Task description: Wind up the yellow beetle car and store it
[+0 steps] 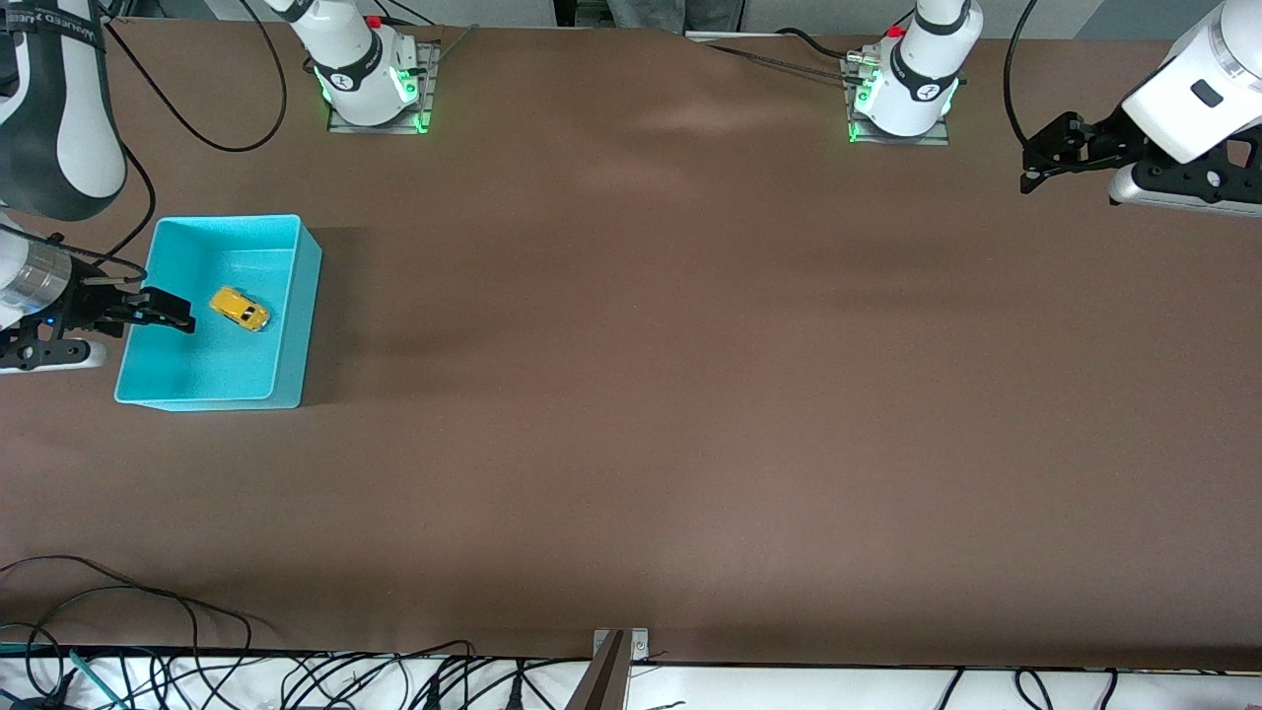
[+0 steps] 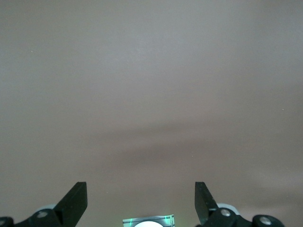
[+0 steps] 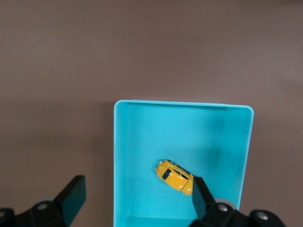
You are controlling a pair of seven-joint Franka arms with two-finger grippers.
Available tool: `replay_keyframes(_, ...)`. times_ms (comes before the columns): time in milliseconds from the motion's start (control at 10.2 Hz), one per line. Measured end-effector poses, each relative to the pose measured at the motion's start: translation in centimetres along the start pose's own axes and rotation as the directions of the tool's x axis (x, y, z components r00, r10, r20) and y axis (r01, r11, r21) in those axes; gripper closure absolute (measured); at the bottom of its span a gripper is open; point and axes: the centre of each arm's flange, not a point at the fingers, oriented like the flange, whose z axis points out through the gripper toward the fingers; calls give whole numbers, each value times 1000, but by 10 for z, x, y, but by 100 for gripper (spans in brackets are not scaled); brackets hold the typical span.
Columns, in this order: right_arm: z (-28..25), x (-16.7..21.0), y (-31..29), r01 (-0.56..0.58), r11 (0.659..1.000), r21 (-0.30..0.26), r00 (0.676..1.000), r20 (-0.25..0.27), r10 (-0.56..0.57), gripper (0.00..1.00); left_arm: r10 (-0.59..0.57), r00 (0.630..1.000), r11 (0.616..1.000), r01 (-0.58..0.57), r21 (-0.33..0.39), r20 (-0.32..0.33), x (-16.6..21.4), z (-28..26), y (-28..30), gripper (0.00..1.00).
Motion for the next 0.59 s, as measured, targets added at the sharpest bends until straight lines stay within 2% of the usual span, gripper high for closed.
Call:
replay_keyframes(293,-67,-2,-9,-91,996,5,996,26,91,0,-1,1000,1000,1,0,0,0,0,0,0)
replay_keyframes(587,-83,-2,-33,-77,997,-3,997,13,77,0,-2,1000,1000,2,0,0,0,0,-1,0)
